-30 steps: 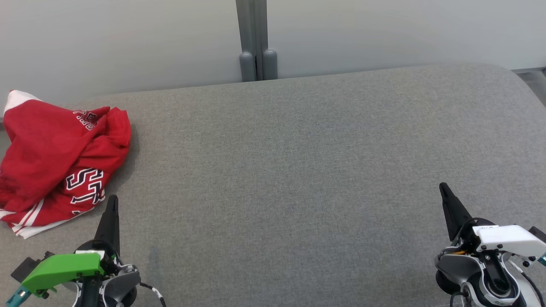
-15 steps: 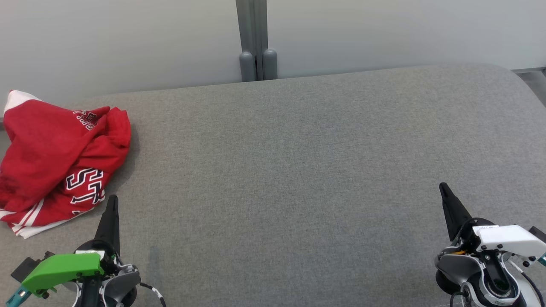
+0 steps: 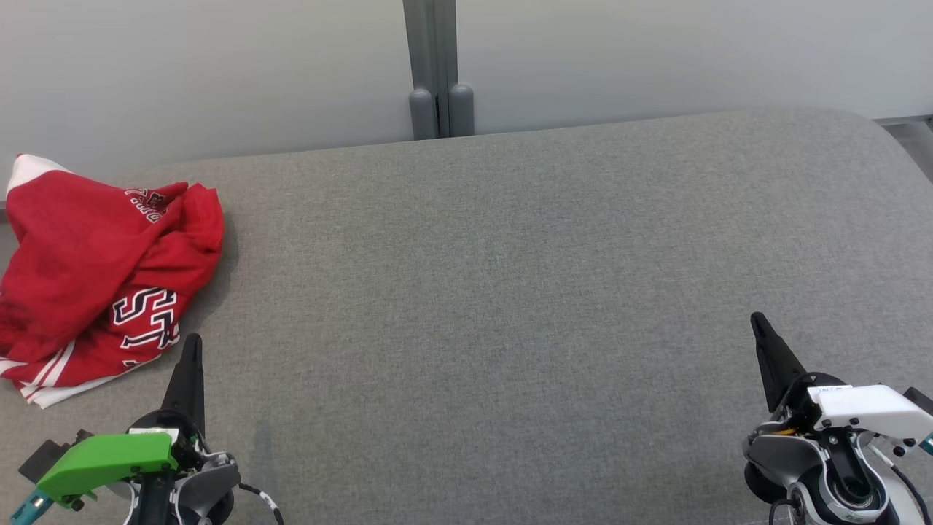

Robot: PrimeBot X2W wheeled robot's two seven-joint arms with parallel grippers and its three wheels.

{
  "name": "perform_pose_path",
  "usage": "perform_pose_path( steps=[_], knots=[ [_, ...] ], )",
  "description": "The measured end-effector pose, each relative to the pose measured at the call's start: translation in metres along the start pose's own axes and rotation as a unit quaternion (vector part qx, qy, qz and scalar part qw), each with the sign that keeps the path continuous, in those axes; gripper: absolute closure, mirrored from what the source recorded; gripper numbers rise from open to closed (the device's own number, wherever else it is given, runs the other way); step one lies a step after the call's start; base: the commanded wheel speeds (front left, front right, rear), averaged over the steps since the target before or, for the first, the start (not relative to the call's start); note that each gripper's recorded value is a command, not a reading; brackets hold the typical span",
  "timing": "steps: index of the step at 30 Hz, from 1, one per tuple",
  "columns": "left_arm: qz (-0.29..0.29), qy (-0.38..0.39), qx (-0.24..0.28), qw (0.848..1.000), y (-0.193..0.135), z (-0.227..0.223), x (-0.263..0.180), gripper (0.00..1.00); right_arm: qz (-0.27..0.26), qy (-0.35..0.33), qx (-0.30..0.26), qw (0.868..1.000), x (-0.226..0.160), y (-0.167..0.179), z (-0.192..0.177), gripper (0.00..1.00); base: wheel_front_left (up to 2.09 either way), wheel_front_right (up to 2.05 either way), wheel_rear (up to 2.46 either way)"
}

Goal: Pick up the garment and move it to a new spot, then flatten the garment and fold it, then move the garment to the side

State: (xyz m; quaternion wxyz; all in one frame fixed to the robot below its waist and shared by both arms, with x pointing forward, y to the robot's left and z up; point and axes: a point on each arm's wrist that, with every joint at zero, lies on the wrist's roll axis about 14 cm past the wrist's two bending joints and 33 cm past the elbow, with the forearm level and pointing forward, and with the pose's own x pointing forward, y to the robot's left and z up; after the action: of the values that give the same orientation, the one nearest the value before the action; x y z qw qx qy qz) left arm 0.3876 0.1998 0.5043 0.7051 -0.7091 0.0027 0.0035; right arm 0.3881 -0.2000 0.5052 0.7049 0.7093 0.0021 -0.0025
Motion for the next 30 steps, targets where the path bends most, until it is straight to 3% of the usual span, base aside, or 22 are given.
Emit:
perform_pose_path(
  steps=[30],
  knots=[
    [0.0, 0.0, 0.0, 1.0, 0.0, 0.0, 0.0, 1.0, 0.0, 0.0, 0.0, 1.0, 0.0, 0.0, 0.0, 1.0, 0.0, 0.0, 0.0]
  ],
)
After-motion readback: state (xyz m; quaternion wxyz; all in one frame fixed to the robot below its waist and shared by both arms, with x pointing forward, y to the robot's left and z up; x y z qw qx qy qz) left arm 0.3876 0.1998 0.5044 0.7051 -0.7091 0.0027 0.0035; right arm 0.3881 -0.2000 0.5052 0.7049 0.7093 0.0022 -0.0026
